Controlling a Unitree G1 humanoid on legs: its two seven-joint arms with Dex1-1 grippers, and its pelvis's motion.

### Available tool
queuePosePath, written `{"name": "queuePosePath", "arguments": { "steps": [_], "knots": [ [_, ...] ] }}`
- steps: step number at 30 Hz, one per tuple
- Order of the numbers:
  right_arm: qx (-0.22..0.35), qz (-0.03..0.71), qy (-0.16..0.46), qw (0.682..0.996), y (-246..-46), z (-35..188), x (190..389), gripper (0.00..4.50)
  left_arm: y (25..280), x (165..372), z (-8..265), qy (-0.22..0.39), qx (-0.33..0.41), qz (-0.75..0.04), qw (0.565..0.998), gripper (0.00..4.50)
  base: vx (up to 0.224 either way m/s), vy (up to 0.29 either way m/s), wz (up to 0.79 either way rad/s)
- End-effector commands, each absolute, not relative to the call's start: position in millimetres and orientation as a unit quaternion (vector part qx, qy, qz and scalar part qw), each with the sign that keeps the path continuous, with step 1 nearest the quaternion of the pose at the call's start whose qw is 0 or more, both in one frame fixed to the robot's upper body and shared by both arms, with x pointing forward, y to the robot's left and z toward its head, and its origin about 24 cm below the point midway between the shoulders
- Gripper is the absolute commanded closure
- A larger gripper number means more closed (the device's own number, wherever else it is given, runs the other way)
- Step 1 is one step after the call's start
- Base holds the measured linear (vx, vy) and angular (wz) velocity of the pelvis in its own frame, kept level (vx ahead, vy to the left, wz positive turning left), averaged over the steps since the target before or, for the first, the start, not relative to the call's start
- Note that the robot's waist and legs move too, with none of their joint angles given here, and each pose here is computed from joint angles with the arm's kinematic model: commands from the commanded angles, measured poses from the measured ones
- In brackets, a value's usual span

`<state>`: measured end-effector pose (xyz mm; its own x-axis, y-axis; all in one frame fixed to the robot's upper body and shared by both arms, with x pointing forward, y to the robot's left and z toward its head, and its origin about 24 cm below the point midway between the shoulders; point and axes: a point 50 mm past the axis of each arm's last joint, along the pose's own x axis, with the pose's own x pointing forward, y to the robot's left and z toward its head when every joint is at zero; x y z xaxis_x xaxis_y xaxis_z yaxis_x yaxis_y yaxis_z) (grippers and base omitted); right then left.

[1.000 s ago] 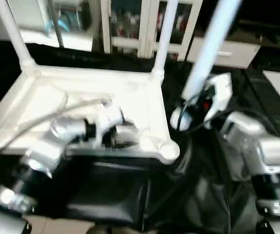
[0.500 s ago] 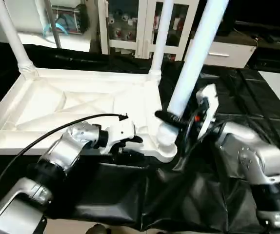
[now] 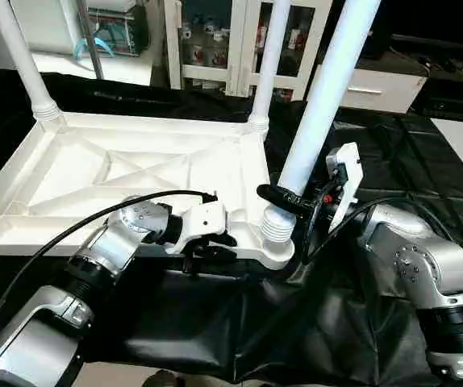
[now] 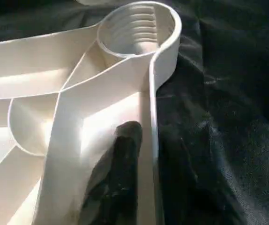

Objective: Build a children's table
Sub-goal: Insert table leg to table base

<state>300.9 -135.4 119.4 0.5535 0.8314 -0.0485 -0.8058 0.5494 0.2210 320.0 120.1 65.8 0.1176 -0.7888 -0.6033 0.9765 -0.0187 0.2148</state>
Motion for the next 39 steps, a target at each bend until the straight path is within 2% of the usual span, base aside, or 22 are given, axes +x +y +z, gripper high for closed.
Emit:
{"name": "queuePosePath", "arguments": {
  "steps": [1,9,18,23,39],
  "knots": [
    [0.077,0.464,0.061,0.880,-140.1,124.9,299.6,2.65,119.8,318.5,59.9,0.170,0.314,-0.649,0.671,4.05,0.000,0.000,0.00],
    [0.073,0.462,0.065,0.882,-141.3,122.4,298.7,2.65,132.5,315.0,55.0,0.196,0.333,-0.649,0.655,4.49,0.000,0.000,0.00],
    [0.073,0.457,0.070,0.883,-140.4,118.0,298.0,2.65,136.2,312.7,49.8,0.209,0.326,-0.645,0.659,4.50,0.000,0.000,0.00],
    [0.057,0.452,0.083,0.887,-137.1,106.6,296.1,2.65,123.9,308.9,50.0,0.194,0.290,-0.655,0.670,4.50,0.000,0.000,0.00],
    [0.022,0.449,0.125,0.885,-135.3,92.5,299.2,2.65,120.6,308.0,49.5,0.197,0.293,-0.657,0.667,4.50,0.000,0.000,0.00]
  ]
}}
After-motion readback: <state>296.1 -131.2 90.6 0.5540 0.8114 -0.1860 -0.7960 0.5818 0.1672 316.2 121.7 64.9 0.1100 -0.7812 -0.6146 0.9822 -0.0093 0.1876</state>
